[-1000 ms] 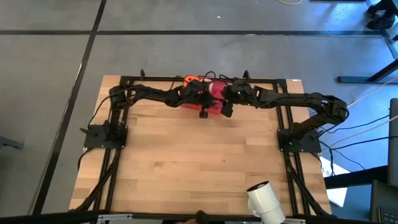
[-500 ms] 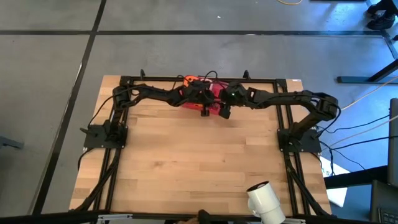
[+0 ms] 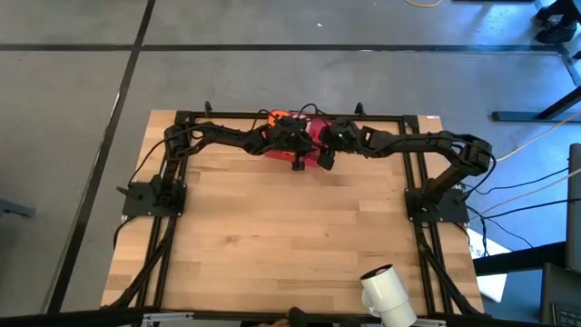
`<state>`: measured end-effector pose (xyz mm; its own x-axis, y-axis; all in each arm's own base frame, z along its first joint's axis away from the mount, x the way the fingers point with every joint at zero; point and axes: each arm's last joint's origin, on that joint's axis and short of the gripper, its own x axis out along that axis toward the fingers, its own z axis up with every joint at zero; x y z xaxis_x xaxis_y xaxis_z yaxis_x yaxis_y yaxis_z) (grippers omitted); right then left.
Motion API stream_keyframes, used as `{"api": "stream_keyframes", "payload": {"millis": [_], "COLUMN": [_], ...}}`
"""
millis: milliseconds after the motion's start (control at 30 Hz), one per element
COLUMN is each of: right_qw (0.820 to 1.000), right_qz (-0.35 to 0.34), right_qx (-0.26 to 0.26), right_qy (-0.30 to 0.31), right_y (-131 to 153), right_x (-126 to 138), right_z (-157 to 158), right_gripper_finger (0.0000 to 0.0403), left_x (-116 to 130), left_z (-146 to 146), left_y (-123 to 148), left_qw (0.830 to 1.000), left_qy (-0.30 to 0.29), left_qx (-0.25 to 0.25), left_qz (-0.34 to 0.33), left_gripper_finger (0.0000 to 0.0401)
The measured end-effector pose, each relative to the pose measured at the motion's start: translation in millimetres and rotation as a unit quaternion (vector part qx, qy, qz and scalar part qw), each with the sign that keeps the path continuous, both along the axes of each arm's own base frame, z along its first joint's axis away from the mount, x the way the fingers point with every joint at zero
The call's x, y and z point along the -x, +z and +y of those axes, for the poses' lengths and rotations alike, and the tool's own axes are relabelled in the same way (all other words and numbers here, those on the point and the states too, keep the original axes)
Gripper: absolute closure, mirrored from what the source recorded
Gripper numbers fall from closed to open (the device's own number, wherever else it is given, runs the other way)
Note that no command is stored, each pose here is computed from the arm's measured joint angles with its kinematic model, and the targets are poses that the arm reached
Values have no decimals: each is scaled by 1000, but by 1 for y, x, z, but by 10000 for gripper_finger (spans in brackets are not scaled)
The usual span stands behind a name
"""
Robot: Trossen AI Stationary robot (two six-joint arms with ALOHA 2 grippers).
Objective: Pick & Place Dice
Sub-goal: Put the small orange die into the red bin, then return to Home Position
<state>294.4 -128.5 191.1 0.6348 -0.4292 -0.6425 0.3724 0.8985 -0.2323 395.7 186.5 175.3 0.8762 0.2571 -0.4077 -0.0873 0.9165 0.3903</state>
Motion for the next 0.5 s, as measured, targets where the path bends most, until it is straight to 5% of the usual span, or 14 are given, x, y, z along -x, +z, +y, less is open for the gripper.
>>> {"api": "stream_keyframes", "payload": {"millis": [500], "right_qw": [1000], "right_qz": [-1], "right_qx": [-20], "right_qy": [-22], "right_y": [-2], "right_x": [4], "right_z": [-8], "right_gripper_finger": [211], "left_x": [-3], "left_z": [-1], "left_y": [4], "left_qw": [1000], "left_qy": [-1], "left_qx": [-12], "left_qz": [-21], "left_gripper_finger": [316]}}
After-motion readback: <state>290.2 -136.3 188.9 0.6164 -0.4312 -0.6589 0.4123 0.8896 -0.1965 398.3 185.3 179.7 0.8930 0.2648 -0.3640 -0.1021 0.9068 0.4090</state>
